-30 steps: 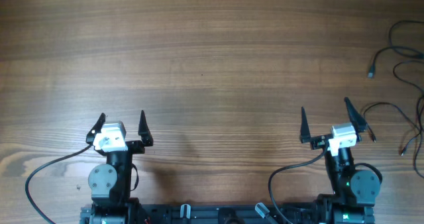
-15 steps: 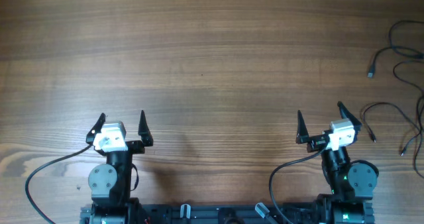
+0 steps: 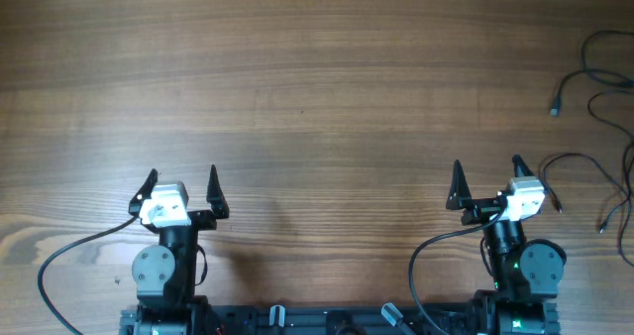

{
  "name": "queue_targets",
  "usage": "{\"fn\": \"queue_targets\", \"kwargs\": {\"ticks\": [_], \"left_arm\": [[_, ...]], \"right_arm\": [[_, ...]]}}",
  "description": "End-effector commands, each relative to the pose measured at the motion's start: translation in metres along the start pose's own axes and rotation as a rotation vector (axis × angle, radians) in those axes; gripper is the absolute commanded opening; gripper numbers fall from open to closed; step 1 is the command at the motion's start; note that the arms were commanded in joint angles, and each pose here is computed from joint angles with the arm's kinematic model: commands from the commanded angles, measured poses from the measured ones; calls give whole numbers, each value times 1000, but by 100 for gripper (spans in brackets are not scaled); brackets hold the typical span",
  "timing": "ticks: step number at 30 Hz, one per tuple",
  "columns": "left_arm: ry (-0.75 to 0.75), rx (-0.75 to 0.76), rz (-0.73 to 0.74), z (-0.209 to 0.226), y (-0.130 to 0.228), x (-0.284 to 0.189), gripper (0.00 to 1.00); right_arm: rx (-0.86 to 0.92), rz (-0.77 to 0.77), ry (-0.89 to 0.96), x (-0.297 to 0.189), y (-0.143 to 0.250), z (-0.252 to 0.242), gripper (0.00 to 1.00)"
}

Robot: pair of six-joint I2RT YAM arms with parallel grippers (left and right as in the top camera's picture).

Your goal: Untangle cables

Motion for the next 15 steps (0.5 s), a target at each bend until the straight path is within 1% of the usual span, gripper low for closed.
{"fn": "queue_targets", "kwargs": {"ticks": [1, 15], "left_arm": [[-15, 22, -5, 3, 1, 0, 100], [-15, 22, -5, 3, 1, 0, 100]], "right_arm": [[19, -12, 36, -1, -2, -6, 100], [20, -12, 45, -1, -2, -8, 100]]}}
Point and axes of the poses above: each gripper's point midway between its finger pads, its own x axis out along the fingers, its own z axis along the line the jaws close on, y = z × x, the point moved 2 cm from there along -x, back along the fingers, and after that the axes turned 3 degrees about -x, right-handed, at the moved point
